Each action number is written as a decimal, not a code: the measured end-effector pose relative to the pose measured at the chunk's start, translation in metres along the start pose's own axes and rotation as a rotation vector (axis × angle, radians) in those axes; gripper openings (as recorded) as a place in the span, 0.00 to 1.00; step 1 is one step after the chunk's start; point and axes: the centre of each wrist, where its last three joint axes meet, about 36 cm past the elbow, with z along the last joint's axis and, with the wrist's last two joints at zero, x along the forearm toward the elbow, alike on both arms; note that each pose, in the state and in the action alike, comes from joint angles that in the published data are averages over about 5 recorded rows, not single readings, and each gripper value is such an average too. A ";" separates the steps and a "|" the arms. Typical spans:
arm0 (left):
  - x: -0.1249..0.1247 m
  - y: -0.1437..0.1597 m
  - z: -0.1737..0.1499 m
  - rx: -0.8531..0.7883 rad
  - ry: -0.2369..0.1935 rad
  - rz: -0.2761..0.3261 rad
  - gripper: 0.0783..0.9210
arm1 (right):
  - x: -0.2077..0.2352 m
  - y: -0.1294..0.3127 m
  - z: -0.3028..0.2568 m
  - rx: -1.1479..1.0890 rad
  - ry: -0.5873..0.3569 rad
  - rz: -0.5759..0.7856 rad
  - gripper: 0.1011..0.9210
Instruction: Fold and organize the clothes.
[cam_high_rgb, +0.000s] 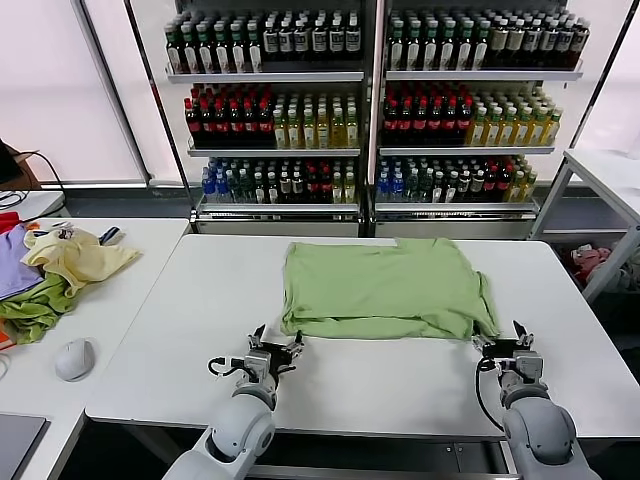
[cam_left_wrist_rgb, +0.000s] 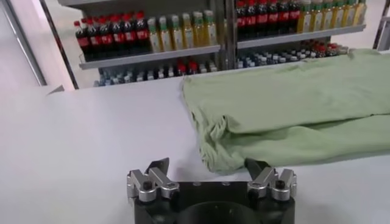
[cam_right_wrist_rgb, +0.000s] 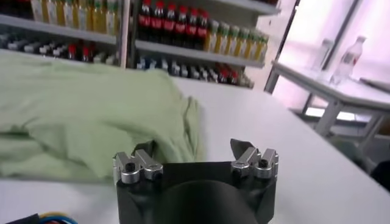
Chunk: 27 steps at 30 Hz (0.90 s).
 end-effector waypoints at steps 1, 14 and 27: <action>-0.001 0.000 -0.001 0.004 0.000 0.003 0.73 | -0.001 0.000 0.000 -0.003 0.005 -0.003 0.75; -0.007 0.005 0.000 0.035 -0.012 0.050 0.30 | -0.012 -0.005 0.005 -0.021 0.048 -0.053 0.29; -0.004 0.014 0.006 0.040 -0.035 0.084 0.01 | -0.006 -0.014 0.009 -0.012 0.049 -0.074 0.08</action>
